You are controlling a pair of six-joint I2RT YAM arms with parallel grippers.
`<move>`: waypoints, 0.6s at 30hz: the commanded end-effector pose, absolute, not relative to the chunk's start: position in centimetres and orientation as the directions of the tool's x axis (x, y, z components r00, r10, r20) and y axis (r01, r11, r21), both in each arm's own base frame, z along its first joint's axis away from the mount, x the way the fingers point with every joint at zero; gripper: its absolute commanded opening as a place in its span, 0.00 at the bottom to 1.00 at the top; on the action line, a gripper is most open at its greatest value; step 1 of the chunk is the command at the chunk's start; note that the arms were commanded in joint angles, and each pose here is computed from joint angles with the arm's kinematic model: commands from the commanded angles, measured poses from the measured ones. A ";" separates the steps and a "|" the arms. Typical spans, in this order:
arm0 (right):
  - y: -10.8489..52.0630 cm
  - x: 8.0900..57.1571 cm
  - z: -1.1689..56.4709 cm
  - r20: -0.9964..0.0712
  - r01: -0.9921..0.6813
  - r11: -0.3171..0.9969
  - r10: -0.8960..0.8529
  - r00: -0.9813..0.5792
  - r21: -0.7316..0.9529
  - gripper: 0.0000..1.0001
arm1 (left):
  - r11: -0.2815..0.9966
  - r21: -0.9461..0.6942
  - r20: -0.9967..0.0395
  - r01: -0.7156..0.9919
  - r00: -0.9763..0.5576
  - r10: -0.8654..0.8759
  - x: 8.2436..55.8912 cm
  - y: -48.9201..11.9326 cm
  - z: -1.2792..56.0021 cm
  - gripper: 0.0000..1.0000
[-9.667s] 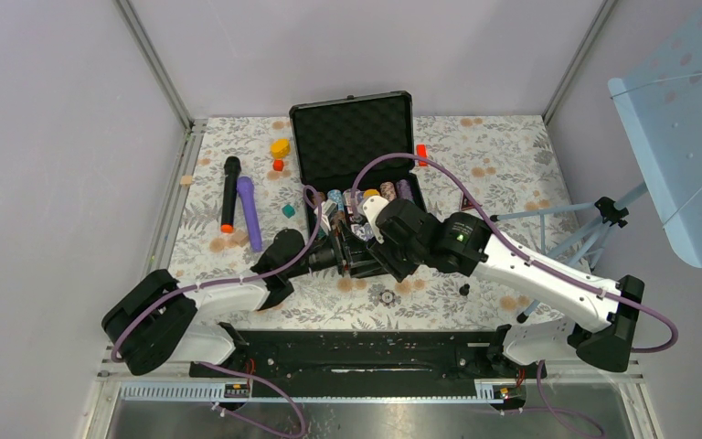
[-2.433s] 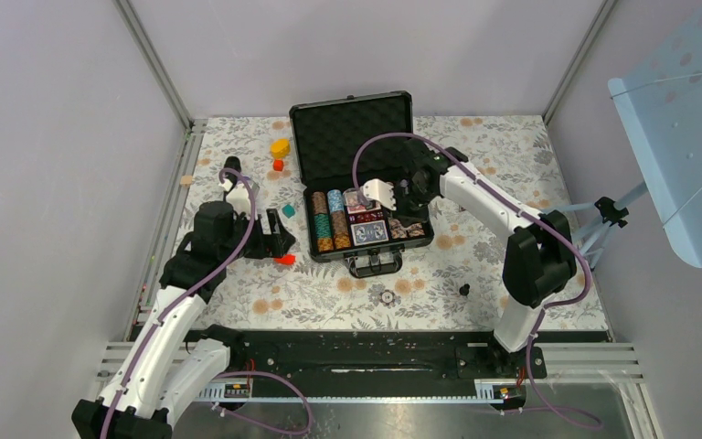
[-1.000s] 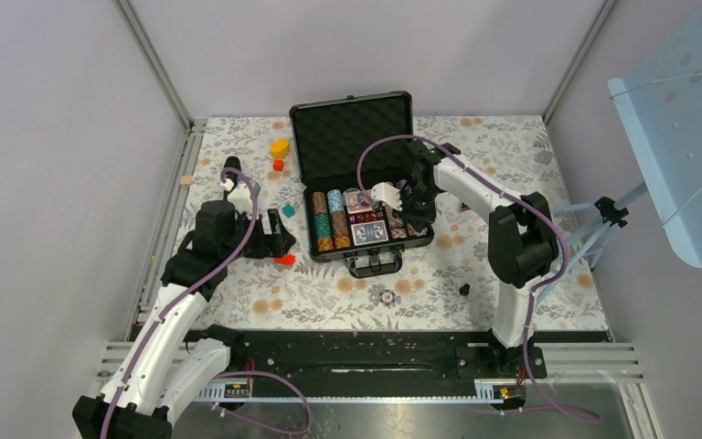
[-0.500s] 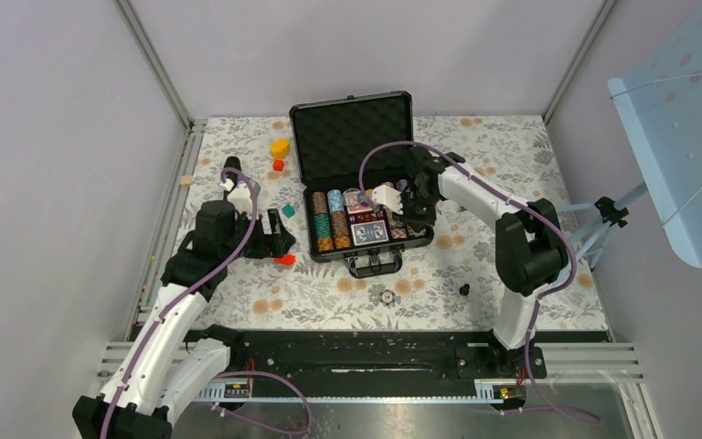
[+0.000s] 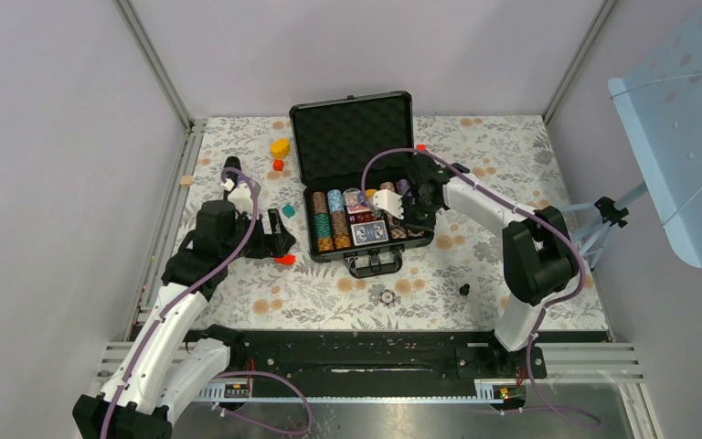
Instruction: Pack up texas hold em set
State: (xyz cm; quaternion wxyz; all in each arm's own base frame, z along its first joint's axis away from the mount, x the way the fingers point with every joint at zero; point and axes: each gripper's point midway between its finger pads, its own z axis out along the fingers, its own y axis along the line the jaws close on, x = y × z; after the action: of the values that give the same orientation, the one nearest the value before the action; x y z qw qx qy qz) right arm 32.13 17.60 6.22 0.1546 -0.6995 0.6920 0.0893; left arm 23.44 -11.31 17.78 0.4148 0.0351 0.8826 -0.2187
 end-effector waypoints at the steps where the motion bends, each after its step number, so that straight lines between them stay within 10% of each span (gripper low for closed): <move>1: 16.0 36.3 6.7 -0.274 -0.950 0.022 -0.959 0.068 -0.311 0.00 | 0.904 -0.341 -0.783 0.259 -0.610 -0.121 24.4 -11.3 18.6 0.80; 18: 14.7 36.3 5.8 -0.227 -0.912 -0.026 -0.965 0.129 -0.410 0.00 | 0.901 -0.345 -0.781 0.262 -0.613 -0.120 24.3 -11.4 18.6 0.80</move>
State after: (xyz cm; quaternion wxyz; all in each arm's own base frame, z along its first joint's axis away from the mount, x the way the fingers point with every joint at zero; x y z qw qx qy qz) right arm 32.15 17.00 5.34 0.2089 -0.7189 0.6614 0.0460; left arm 23.44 -11.32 17.78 0.4147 0.0352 0.8825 -0.2189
